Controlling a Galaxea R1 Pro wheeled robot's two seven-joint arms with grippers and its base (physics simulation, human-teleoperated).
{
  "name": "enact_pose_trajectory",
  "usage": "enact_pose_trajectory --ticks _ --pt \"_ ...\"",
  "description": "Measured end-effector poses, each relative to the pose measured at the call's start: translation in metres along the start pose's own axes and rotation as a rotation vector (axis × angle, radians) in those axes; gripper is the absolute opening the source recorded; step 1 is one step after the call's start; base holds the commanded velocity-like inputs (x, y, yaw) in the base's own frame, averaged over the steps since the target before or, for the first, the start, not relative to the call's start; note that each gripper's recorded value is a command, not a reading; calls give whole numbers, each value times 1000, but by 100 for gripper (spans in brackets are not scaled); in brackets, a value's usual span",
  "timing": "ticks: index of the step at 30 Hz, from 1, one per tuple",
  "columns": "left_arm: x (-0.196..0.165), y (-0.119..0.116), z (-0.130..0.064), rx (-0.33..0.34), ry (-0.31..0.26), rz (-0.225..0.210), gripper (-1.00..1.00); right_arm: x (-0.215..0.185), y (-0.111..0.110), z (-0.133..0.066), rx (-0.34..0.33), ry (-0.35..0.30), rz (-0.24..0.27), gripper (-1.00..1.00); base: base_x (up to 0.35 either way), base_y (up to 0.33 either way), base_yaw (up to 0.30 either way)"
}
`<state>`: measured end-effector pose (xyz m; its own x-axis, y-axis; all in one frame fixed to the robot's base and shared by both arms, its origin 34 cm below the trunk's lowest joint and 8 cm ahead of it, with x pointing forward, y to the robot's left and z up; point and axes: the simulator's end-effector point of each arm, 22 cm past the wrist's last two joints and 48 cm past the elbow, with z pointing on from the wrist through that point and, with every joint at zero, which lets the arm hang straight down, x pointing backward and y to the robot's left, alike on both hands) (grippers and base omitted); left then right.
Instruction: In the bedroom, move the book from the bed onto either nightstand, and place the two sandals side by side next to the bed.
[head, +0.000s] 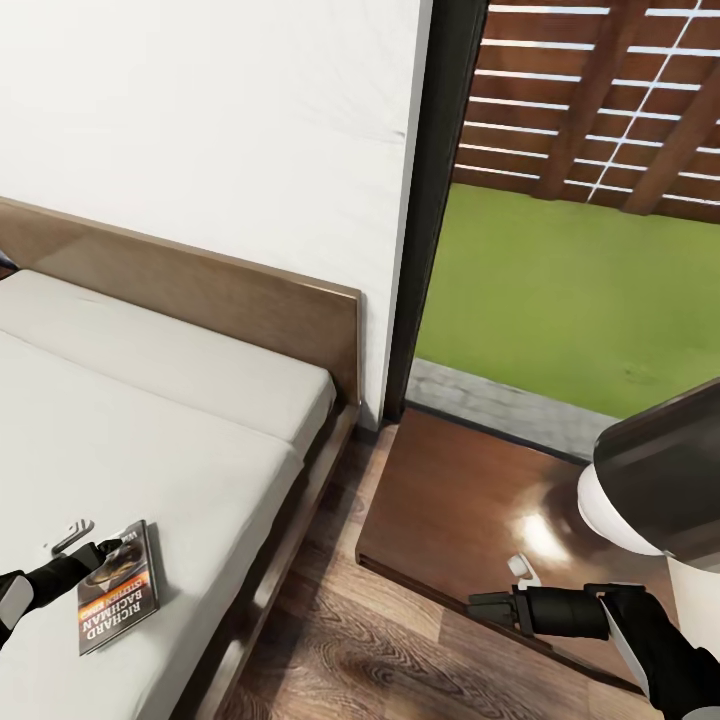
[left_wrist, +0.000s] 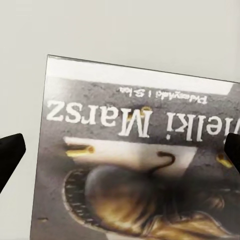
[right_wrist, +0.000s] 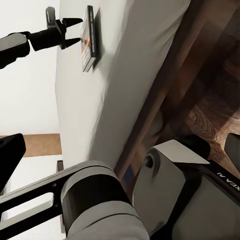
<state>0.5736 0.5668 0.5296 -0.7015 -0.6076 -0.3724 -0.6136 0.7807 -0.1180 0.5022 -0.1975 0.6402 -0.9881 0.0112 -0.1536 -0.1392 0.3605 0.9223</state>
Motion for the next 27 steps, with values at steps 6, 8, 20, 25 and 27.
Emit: enact_pose_trajectory --ticks 6,8,20,25,27 --pt "2 1 4 0 0 0 100 1 -4 2 0 0 0 100 0 0 0" --pt "2 1 6 0 0 0 100 1 -6 2 0 0 0 100 0 0 0" --pt "2 1 6 0 0 0 100 1 -6 2 0 0 0 100 0 0 0" --pt "2 1 6 1 0 0 100 1 -6 2 0 -1 5 100 0 0 0" --pt "2 1 6 1 0 0 100 1 -6 2 0 -1 6 100 0 0 0"
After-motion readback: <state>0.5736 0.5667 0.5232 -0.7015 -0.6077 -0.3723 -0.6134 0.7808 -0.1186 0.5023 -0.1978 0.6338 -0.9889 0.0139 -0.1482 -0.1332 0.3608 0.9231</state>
